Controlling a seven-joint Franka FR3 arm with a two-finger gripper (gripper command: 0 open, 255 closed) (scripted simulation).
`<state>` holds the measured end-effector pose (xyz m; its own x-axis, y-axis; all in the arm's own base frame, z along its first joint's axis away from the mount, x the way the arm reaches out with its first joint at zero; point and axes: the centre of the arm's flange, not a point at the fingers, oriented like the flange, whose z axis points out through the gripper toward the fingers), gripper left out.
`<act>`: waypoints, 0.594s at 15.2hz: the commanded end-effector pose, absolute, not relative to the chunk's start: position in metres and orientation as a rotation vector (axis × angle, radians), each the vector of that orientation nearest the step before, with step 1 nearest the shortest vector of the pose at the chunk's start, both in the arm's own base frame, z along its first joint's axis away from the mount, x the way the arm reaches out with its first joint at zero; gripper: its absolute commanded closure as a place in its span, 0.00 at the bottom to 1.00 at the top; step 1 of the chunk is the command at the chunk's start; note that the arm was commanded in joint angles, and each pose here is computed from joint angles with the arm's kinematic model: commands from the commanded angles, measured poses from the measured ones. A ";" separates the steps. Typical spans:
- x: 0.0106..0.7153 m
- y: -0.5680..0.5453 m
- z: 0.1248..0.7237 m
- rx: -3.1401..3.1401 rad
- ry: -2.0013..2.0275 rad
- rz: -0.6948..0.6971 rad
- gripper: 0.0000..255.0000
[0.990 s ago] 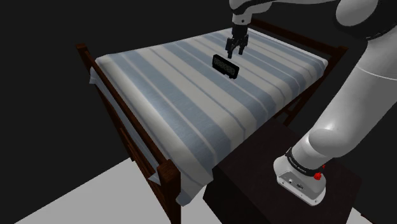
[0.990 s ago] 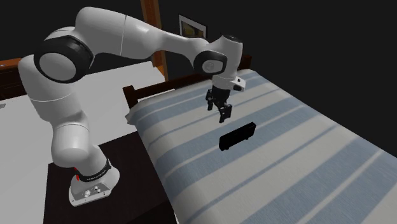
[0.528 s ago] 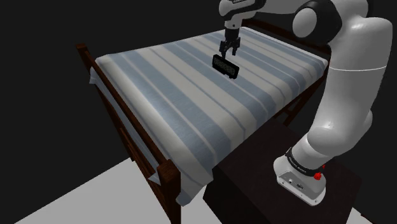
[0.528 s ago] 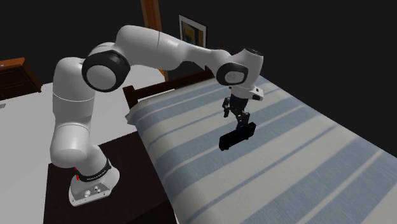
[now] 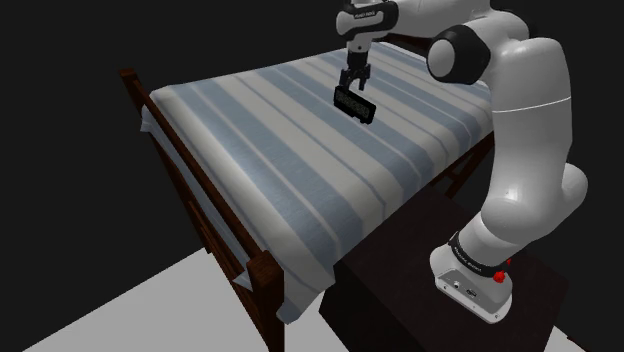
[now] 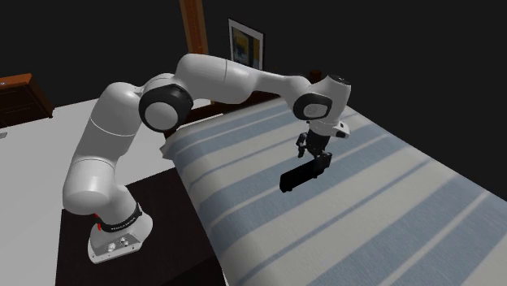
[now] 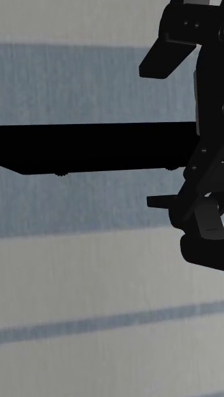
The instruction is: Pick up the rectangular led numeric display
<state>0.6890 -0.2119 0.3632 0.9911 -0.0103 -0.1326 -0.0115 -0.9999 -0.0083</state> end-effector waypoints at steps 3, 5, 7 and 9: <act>0.690 -0.211 0.338 -3.126 0.017 0.207 0.00; 0.690 -0.211 0.338 -3.126 0.017 0.207 0.00; 0.690 -0.211 0.338 -3.126 0.017 0.207 1.00; 0.691 -0.210 0.338 -3.126 0.017 0.207 1.00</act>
